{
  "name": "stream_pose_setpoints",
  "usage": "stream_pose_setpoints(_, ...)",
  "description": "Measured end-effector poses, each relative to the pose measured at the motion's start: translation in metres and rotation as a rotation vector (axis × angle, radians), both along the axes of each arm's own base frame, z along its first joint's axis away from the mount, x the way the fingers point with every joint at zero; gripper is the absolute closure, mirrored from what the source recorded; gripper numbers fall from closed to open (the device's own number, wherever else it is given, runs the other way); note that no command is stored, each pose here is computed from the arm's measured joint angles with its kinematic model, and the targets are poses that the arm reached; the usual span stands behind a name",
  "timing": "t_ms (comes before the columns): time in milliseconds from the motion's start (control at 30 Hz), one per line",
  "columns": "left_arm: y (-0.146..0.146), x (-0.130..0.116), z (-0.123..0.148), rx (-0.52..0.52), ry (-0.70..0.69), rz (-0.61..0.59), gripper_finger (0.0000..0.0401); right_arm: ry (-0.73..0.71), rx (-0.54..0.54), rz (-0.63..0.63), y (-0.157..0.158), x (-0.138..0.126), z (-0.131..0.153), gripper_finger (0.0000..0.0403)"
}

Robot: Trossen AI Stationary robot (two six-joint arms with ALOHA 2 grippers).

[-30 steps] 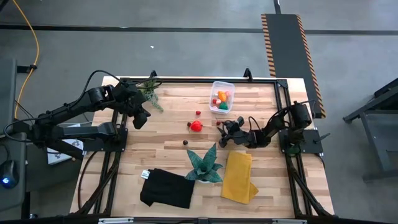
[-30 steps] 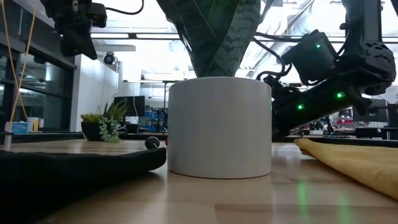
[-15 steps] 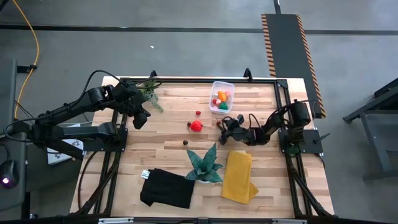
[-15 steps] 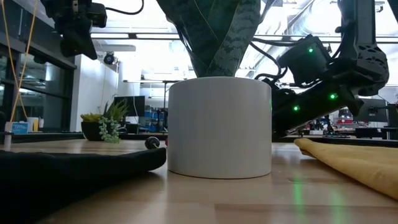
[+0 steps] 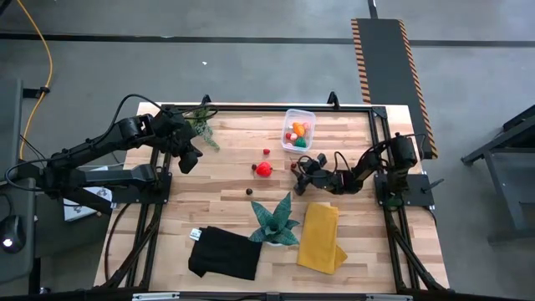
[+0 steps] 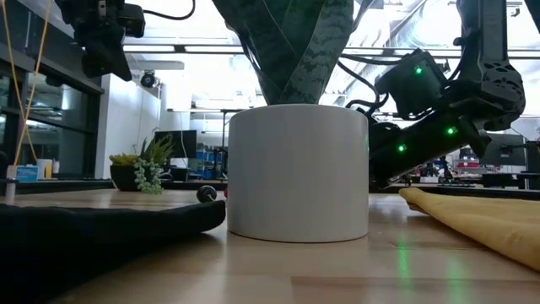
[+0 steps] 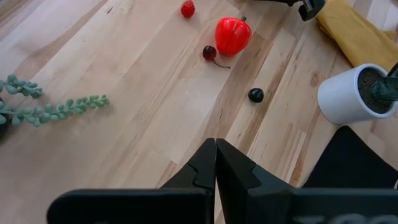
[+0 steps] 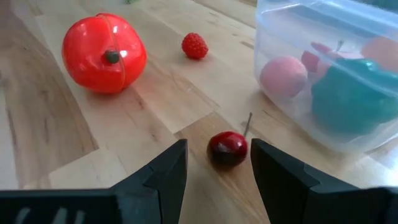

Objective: Pick and placing Produce into tupperware
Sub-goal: Put the right red cherry into the transparent container

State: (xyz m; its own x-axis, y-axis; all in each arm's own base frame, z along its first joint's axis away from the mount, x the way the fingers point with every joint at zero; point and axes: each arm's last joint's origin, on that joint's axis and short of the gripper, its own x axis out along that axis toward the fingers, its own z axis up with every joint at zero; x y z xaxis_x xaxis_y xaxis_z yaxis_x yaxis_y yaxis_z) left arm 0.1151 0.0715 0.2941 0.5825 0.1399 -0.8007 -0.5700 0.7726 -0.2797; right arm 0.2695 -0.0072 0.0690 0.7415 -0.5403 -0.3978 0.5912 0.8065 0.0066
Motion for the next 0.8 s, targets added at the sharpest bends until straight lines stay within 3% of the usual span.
stream_pose_setpoints(800, -0.0001, 0.0000, -0.0001, 0.000, 0.000, 0.000, 0.0400, 0.022, 0.033, 0.052, -0.0100, 0.0002, -0.0016, 0.0236)
